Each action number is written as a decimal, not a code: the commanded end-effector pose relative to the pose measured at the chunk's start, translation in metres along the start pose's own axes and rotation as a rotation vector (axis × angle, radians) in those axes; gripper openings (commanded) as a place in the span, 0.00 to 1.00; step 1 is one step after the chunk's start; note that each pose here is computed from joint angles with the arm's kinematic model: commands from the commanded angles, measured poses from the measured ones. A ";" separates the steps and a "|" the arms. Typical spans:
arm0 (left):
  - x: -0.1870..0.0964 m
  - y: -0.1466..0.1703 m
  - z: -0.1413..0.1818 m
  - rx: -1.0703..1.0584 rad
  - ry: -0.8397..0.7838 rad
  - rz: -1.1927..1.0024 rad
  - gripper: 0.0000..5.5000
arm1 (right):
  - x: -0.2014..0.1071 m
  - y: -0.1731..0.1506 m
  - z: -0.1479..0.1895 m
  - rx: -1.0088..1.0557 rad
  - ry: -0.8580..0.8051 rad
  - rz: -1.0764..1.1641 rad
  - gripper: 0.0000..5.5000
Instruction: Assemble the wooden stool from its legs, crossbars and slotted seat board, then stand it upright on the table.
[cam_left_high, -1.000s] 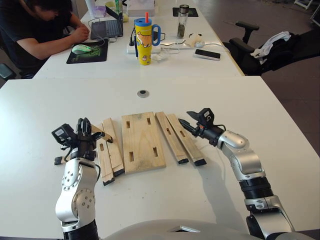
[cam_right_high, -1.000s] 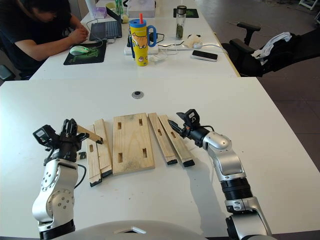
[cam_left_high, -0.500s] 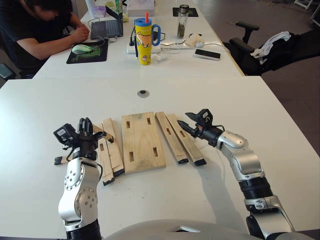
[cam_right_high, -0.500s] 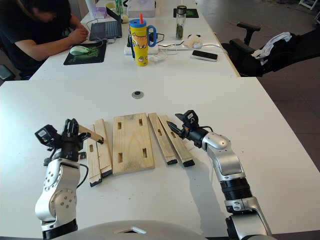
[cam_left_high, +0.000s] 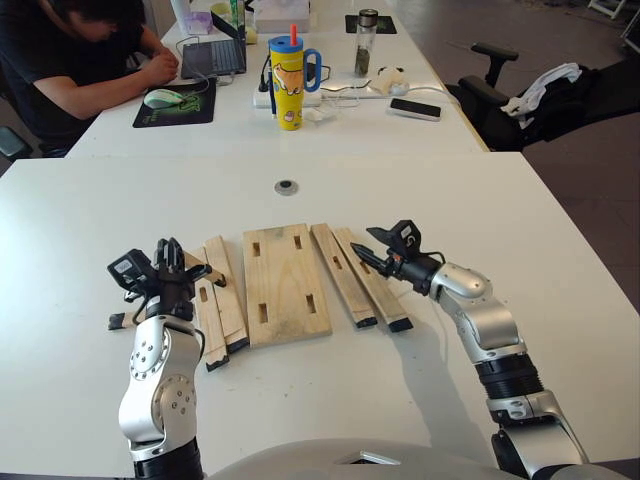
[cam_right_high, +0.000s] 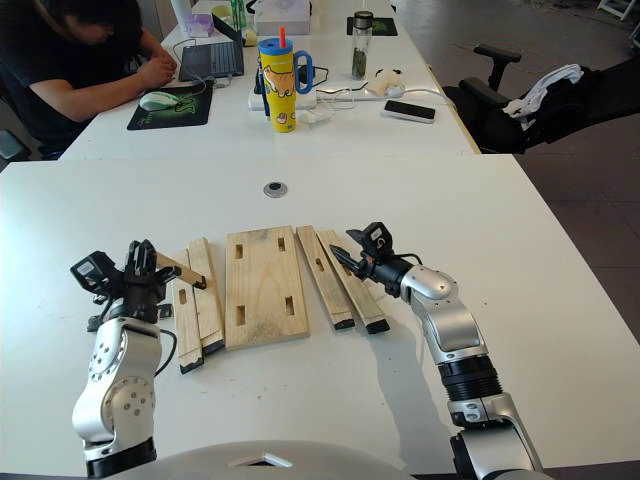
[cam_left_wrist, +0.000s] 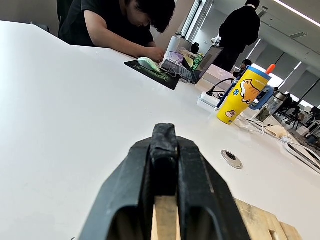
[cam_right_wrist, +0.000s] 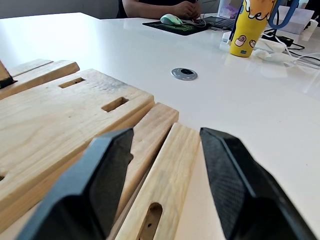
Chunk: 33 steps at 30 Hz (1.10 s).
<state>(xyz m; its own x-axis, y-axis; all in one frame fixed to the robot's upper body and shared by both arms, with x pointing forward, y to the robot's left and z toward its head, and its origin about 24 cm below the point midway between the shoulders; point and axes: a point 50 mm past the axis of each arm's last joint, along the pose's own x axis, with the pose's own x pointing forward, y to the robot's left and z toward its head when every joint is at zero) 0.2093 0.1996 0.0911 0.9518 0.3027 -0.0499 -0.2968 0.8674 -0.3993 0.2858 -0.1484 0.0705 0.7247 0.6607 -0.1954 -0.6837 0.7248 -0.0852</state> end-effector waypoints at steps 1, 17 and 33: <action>0.001 0.002 -0.012 0.035 0.053 0.033 0.07 | 0.004 0.002 0.005 -0.019 -0.005 0.018 0.45; -0.005 -0.017 -0.041 0.498 0.215 -0.243 0.07 | 0.003 0.009 0.001 -0.015 0.007 0.023 0.45; 0.000 -0.013 -0.034 0.486 0.113 -0.428 0.07 | 0.006 0.013 0.000 -0.021 0.007 0.014 0.45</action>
<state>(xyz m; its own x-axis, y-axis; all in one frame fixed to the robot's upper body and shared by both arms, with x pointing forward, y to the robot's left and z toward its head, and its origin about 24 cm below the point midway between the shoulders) 0.2196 0.1736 0.0842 0.9939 -0.1071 0.0244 0.1057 0.9929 0.0541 0.2797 -0.1344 0.0675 0.7051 0.6799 -0.2014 -0.7050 0.7026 -0.0962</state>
